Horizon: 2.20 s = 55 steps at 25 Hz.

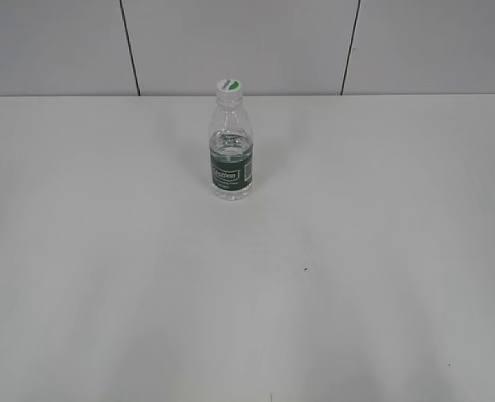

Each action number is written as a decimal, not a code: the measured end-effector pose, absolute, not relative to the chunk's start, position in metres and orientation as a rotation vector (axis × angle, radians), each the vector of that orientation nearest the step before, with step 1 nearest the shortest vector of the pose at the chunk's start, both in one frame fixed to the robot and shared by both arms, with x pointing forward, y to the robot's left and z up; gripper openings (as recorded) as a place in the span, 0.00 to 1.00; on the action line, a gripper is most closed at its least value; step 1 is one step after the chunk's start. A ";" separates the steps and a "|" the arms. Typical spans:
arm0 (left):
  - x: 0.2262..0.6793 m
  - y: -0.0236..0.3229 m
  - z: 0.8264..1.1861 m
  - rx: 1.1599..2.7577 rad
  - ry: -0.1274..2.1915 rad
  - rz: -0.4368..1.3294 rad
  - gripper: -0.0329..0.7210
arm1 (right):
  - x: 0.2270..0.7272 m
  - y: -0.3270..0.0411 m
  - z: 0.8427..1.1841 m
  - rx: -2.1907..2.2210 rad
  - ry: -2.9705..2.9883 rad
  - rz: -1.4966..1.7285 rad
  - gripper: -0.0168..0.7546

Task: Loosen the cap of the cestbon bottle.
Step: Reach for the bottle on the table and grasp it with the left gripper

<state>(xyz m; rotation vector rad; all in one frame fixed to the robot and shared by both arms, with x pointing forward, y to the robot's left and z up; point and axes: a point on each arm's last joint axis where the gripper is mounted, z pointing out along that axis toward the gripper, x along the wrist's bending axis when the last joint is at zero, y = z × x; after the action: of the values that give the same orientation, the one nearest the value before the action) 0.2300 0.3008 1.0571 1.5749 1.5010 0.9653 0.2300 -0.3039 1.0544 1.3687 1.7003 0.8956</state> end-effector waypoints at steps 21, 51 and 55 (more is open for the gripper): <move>0.235 0.300 1.083 1.495 1.425 1.018 0.66 | 0.230 -0.304 1.054 1.369 1.700 0.896 0.77; 0.503 0.237 1.114 1.515 0.906 1.225 0.65 | 0.230 -0.304 1.054 1.369 1.701 0.896 0.77; 0.530 0.218 1.077 1.585 0.907 1.164 0.63 | 0.230 -0.304 1.054 1.369 1.701 0.896 0.77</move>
<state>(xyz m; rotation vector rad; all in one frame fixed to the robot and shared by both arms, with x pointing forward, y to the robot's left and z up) 0.5301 0.2179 1.0770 1.5847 0.9074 1.1643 0.2300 -0.3039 1.0544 1.3688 1.7006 0.8964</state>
